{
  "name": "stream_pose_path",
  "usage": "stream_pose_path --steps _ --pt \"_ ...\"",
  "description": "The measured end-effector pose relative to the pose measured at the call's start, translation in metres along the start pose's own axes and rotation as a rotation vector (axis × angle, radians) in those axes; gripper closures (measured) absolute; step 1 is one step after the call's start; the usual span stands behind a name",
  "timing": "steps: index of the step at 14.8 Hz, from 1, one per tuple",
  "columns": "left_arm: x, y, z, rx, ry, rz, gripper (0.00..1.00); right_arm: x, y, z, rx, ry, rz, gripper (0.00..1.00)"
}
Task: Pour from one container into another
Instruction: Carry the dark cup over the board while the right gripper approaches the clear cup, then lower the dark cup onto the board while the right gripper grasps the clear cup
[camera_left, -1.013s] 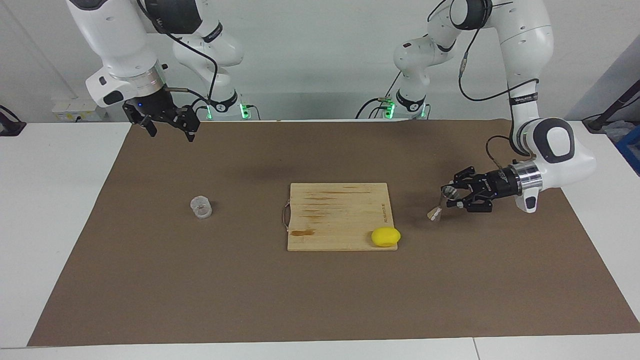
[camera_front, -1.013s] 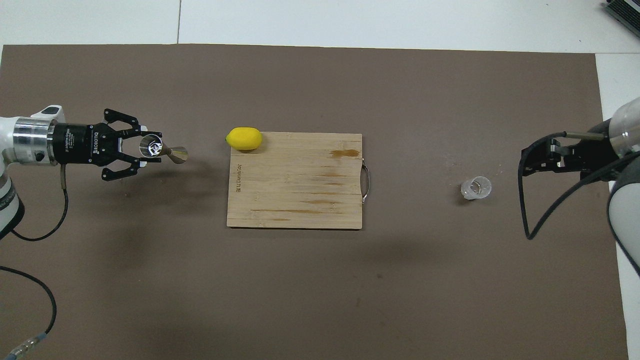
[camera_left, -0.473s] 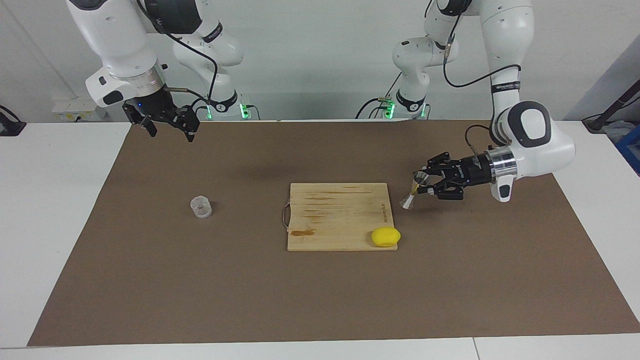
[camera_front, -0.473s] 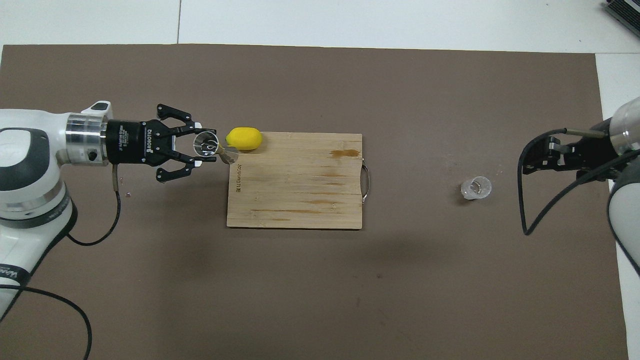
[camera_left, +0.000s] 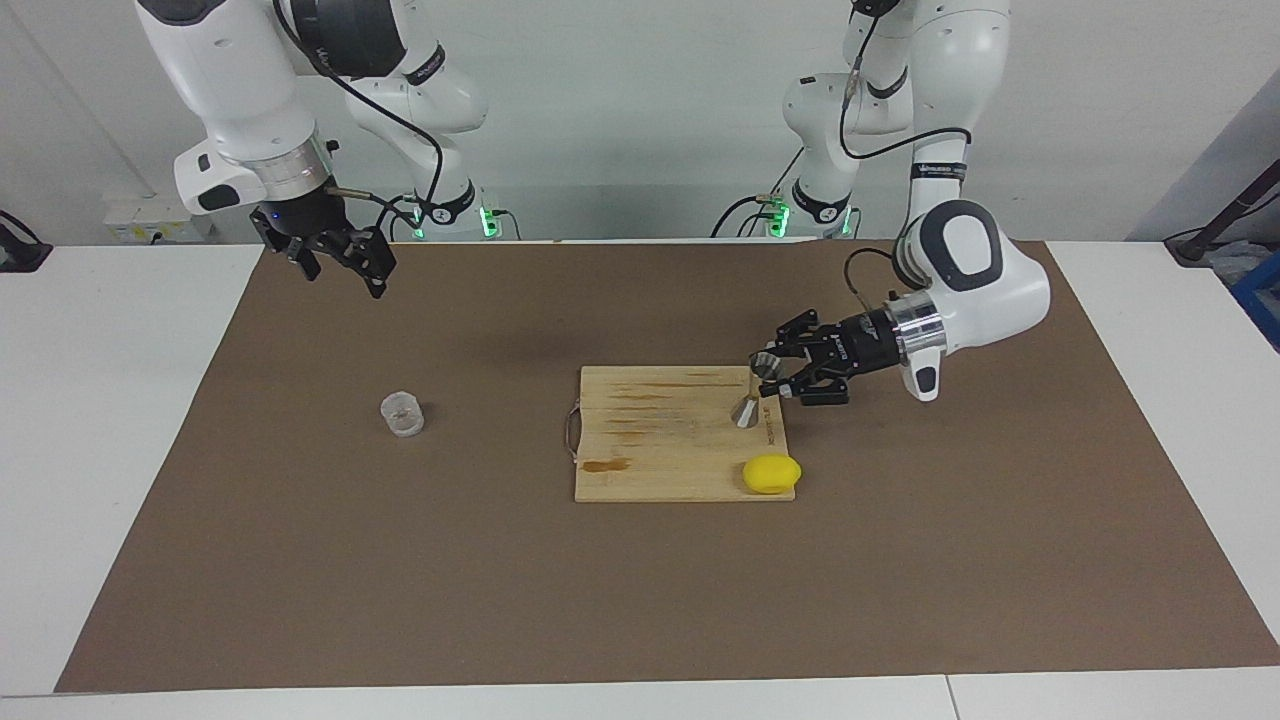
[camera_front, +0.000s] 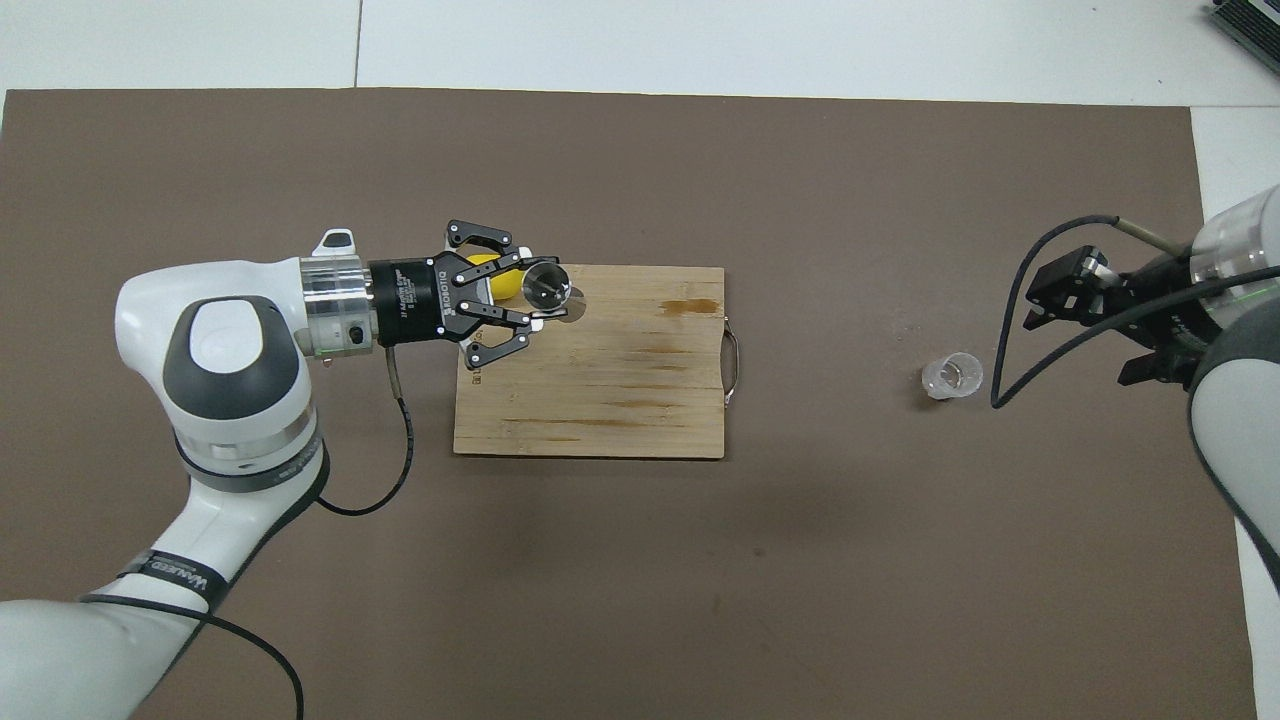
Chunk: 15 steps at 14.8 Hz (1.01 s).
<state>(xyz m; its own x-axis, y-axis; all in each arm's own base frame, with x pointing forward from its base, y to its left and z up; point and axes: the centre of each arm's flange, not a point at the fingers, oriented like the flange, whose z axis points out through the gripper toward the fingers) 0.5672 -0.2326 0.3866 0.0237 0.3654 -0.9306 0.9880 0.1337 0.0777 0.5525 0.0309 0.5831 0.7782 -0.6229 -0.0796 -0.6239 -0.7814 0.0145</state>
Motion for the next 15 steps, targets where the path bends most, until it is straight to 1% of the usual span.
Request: stream_pose_path --steps 2,4,5,7,10,11,13,15 --pt "-0.005 -0.013 0.023 -0.062 0.004 -0.038 0.50 0.014 0.012 0.016 0.025 -0.032 0.154 0.06" --pt "-0.008 -0.026 0.042 -0.121 0.013 -0.081 0.50 0.028 0.021 0.033 0.051 -0.050 0.297 0.06" --pt "-0.008 -0.034 0.051 -0.153 0.024 -0.108 0.50 0.035 0.026 0.043 0.064 -0.061 0.352 0.06" --pt "-0.003 -0.051 0.072 -0.214 0.051 -0.171 0.50 0.052 0.039 0.068 0.078 -0.116 0.439 0.06" --pt "0.006 -0.063 0.093 -0.231 0.073 -0.213 0.50 0.083 0.061 0.115 0.074 -0.212 0.538 0.06" --pt "0.010 -0.064 0.097 -0.230 0.077 -0.221 0.50 0.090 0.065 0.131 0.076 -0.233 0.568 0.05" --pt "0.018 -0.065 0.103 -0.226 0.083 -0.224 0.50 0.099 0.069 0.162 0.086 -0.265 0.624 0.03" --pt "0.021 -0.064 0.108 -0.228 0.086 -0.221 0.50 0.103 0.077 0.190 0.106 -0.278 0.670 0.02"
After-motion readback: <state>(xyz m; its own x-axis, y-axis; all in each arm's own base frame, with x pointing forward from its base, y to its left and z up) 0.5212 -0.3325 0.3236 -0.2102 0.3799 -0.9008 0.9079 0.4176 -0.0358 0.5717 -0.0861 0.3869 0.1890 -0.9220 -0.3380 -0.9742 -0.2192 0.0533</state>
